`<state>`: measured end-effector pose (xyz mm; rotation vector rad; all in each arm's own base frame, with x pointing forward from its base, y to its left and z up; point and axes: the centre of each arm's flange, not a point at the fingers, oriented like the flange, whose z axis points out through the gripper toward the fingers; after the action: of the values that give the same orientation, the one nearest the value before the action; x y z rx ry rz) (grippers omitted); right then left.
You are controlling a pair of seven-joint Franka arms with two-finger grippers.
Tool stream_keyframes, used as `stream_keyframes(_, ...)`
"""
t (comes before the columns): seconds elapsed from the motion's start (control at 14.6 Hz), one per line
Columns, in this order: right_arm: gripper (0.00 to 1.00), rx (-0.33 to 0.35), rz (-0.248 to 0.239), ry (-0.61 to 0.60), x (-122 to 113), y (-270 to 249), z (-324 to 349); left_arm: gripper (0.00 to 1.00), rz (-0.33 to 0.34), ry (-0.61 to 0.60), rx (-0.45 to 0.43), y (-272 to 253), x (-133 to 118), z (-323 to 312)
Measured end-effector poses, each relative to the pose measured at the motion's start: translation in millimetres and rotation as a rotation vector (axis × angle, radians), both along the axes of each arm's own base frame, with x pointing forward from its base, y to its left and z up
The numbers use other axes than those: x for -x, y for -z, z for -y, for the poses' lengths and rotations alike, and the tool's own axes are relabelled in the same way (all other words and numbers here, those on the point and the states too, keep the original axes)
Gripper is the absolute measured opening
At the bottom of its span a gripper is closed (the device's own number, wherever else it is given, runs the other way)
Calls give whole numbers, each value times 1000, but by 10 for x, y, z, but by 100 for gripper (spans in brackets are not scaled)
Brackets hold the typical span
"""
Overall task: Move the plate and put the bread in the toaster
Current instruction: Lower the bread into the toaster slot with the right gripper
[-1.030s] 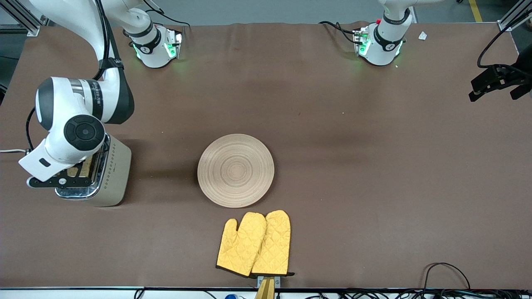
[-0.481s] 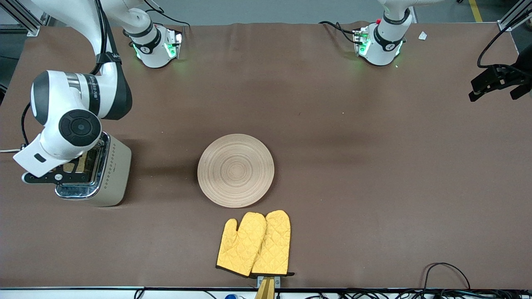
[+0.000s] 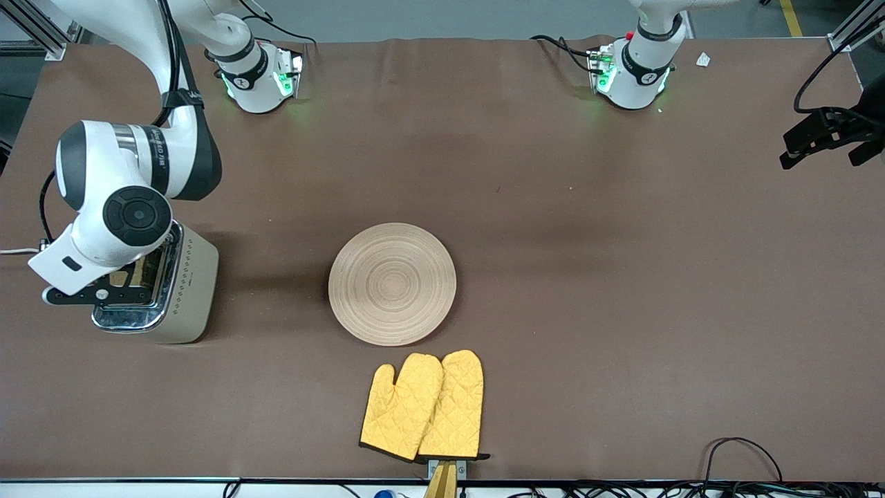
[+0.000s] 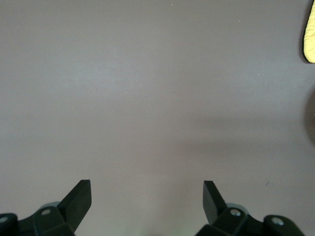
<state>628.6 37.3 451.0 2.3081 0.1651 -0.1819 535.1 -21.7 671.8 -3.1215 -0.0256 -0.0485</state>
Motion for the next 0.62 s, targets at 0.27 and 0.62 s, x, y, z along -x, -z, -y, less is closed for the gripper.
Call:
stream_keyframes(0.27, 2, -8, 10, -19, -16, 30, -25, 100, 0, 0, 0, 0, 0, 0)
stream_keyframes(0.62, 2, -8, -1, -35, -34, 173, -45, 100, 0, 0, 0, 0, 0, 0)
